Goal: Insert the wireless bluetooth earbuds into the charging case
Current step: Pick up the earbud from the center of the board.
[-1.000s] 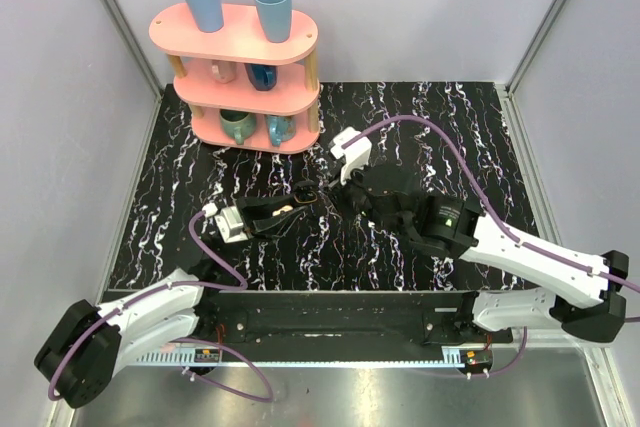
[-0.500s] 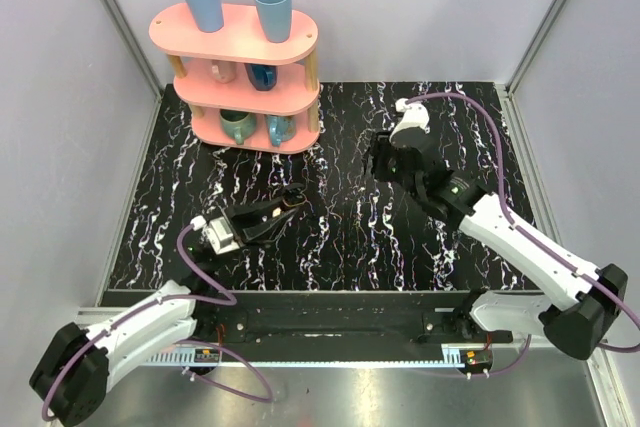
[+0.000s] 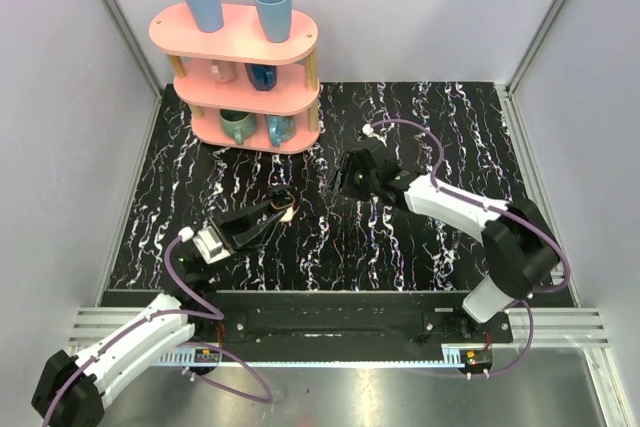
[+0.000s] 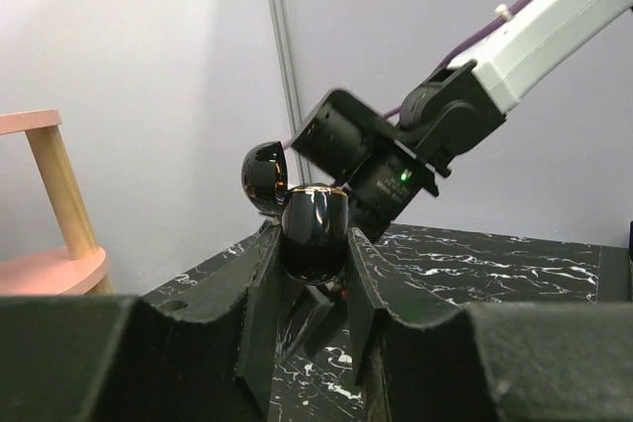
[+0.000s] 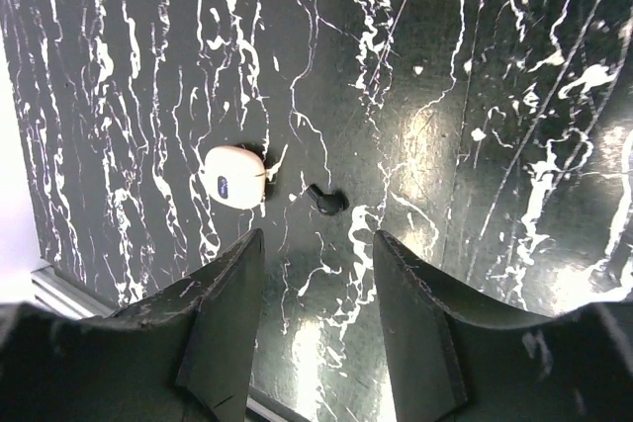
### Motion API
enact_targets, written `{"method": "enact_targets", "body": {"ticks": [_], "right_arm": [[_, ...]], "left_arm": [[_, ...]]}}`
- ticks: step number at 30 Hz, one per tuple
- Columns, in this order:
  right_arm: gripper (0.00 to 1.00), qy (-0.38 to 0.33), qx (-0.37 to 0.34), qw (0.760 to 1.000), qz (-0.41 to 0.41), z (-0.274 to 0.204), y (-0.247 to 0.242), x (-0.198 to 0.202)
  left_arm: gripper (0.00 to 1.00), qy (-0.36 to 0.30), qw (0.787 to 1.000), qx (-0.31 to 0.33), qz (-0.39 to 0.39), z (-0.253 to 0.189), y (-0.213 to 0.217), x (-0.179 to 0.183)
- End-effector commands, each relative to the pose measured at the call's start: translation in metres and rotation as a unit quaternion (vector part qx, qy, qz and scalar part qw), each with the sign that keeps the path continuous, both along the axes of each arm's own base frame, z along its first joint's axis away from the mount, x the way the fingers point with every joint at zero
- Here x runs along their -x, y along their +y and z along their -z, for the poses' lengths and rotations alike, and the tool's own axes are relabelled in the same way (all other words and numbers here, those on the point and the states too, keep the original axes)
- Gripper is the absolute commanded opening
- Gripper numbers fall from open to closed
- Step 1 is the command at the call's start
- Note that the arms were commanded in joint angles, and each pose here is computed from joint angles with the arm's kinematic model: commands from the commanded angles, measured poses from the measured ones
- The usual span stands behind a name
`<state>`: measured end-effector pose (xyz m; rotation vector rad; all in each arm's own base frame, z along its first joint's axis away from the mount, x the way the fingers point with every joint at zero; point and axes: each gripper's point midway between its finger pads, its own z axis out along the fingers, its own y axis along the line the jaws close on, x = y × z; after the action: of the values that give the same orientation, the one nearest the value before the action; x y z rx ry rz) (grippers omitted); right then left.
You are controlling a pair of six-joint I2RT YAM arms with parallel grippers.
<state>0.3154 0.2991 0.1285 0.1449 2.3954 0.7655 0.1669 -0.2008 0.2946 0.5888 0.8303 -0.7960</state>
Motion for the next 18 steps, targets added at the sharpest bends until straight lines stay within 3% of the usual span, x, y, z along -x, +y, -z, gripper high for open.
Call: {"method": "enact_targets", "body": {"ticks": [1,18], "right_arm": [[0.54,0.018,-0.061,0.998,0.012,0.004,0.026,-0.01],[0.51,0.067,-0.023,0.997,-0.028,0.063,0.063,0.003]], "left_arm": [[0.0,-0.011,1.0,0.005,-0.017,-0.006,0.006,0.001],[0.0,-0.008,1.0,-0.006,-0.021,-0.002,0.006,0.0]]}}
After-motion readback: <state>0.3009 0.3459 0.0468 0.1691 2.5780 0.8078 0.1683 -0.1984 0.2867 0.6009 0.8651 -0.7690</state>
